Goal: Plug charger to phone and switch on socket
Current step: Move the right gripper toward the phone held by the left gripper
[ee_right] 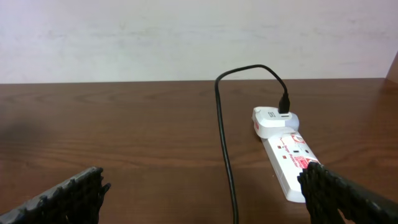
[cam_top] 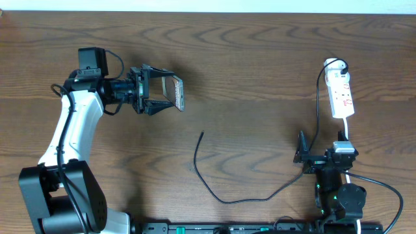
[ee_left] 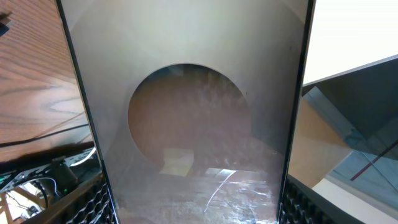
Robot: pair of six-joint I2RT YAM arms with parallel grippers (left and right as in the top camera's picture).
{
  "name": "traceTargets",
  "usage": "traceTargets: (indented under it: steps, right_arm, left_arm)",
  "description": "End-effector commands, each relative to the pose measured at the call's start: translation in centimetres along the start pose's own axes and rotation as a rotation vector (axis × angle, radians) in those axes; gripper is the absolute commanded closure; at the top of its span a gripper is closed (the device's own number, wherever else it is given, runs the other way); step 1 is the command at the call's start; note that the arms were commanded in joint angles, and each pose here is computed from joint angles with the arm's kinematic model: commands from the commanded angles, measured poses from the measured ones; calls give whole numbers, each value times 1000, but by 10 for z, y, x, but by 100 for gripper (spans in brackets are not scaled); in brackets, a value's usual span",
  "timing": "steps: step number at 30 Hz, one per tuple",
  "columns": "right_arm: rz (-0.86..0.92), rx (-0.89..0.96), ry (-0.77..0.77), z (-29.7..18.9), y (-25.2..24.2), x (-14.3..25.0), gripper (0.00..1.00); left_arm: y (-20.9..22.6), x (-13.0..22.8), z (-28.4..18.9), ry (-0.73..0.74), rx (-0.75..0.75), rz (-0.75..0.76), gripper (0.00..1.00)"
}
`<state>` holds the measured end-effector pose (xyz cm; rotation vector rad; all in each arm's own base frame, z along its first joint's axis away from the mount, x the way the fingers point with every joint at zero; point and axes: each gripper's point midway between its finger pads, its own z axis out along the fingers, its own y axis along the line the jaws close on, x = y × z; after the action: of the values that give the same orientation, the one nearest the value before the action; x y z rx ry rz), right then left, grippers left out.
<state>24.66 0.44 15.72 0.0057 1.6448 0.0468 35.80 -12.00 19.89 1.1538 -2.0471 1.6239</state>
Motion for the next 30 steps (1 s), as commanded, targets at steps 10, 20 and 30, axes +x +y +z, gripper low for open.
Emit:
traceTargets:
  steps: [10, 20, 30]
  right_arm:
    - [126, -223, 10, -4, 39, -1, 1]
    - [207, -260, -49, -11, 45, -35, 1]
    - [170, -439, 238, 11, 80, -92, 1]
  left_arm:
    - [-18, 17, -6, 48, 42, 46, 93]
    - [-16, 13, -6, 20, 32, 46, 93]
    - [-15, 7, -6, -12, 19, 63, 93]
